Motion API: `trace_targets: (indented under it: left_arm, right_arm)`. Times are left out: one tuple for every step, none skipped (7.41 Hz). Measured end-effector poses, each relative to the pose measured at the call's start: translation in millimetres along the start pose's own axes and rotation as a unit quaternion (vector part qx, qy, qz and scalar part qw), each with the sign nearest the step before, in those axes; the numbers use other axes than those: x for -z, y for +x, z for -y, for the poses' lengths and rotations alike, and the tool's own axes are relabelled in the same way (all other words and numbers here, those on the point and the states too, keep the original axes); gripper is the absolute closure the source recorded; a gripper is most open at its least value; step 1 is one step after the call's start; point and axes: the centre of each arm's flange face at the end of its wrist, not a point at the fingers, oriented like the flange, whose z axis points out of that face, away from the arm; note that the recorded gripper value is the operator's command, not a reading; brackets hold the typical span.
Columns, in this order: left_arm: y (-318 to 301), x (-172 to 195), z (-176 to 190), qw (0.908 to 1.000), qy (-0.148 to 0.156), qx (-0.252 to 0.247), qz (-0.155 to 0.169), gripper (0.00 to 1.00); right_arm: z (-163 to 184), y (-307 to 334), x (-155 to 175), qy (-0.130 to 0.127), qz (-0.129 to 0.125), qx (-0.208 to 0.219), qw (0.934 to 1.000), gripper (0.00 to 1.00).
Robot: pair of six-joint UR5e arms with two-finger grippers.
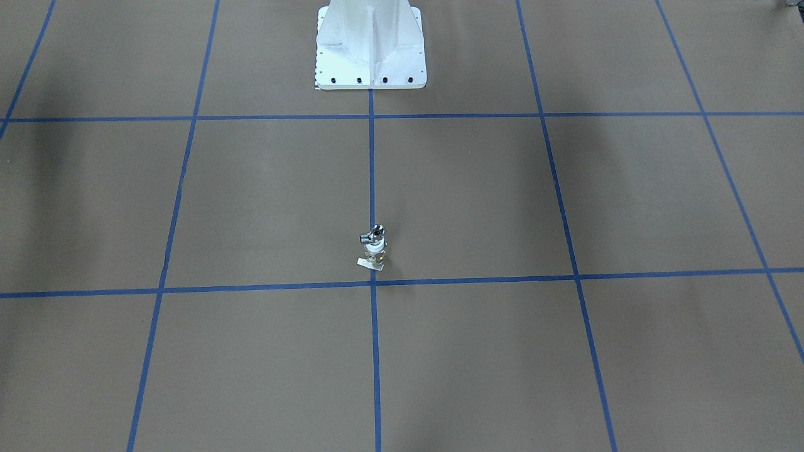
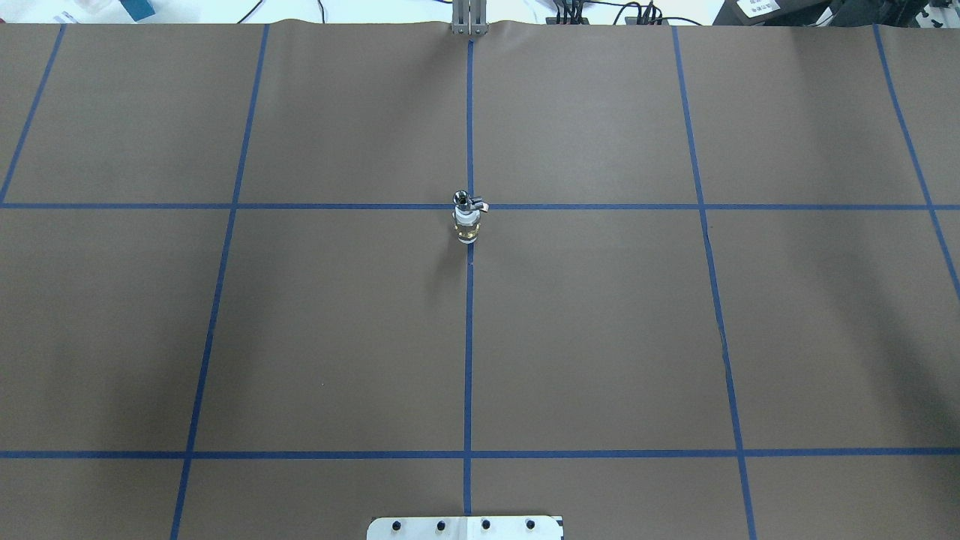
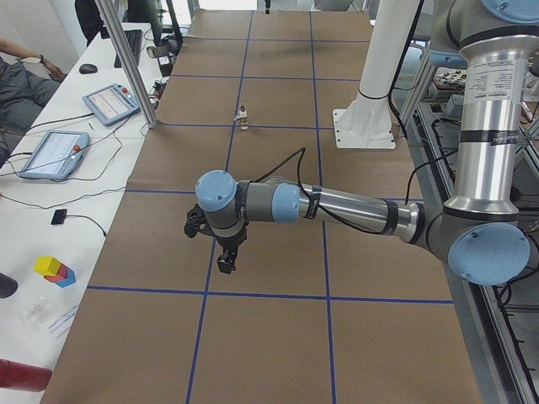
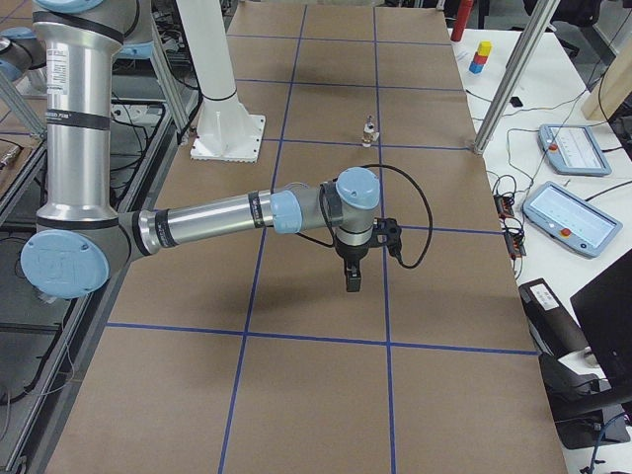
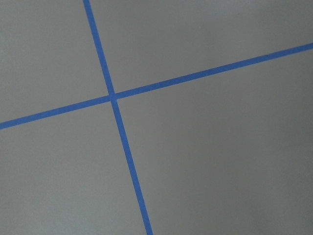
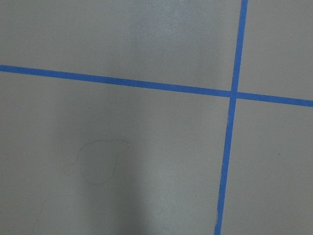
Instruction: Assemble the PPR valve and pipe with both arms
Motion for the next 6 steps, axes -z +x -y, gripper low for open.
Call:
trace_targets:
  left_arm:
    - [-1.6, -0.9, -0.6, 1.0000, -0.001, 0.003, 0.000, 0.00]
    - [-2.4, -1.2, -0.5, 1.0000, -0.002, 0.004, 0.000, 0.00]
    - [-2.3, -0.8, 0.0, 1.0000, -0.001, 0.003, 0.000, 0.00]
    - [-1.6, -0.5, 0.0, 1.0000, 0.000, 0.001, -0.001, 0.00]
    - [-0.4, 0.2, -0.6, 1.0000, 0.001, -0.001, -0.002, 0.00]
    - [0.5, 0.2, -3.3, 1.0000, 0.001, -0.001, -0.004, 0.00]
  right_arm:
    - [-2.9, 0.5, 1.5, 0.001, 0.000, -0.002, 1.0000, 0.00]
    - [-5.8, 1.5, 1.3, 0.000, 0.000, -0.003, 1.0000, 0.00]
    - [-6.6, 0.8, 2.3, 0.001, 0.000, -0.001, 1.0000, 0.00]
    - [-5.5, -2.4, 5.5, 0.005, 0.001, 0.004, 1.0000, 0.00]
    - [-4.8, -6.8, 10.4, 0.010, 0.002, 0.009, 0.9999, 0.00]
    - [-5.2, -8.7, 12.7, 0.012, 0.002, 0.011, 0.9999, 0.00]
